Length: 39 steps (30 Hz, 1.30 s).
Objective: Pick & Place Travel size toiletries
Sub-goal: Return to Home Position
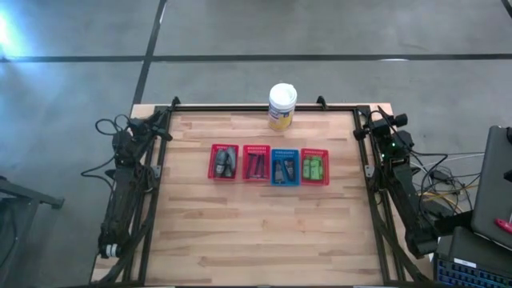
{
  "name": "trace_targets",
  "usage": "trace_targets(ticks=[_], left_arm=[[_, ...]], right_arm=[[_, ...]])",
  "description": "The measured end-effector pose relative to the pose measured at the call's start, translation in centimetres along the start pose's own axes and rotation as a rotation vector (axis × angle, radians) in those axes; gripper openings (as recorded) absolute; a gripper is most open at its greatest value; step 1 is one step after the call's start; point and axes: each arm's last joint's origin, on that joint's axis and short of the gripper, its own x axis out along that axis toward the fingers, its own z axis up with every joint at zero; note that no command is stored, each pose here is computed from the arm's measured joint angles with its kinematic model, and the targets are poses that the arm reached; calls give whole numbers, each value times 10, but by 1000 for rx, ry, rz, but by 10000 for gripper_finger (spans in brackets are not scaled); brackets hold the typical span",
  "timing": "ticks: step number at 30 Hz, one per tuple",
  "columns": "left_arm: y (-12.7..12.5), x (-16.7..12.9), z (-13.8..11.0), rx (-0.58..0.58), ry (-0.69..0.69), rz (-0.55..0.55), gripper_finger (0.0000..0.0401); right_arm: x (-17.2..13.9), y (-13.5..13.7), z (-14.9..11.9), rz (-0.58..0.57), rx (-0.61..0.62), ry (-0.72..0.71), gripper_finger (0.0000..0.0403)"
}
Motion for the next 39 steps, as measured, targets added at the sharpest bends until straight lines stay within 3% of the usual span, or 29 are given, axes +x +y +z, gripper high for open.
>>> trace_targets(ticks=[9, 39], left_arm=[[0, 0, 1, 1, -3, -1, 143], [0, 0, 2, 1, -5, -2, 142]], right_arm=[[0, 0, 0, 0, 0, 0, 204], [0, 0, 0, -1, 0, 0, 119]])
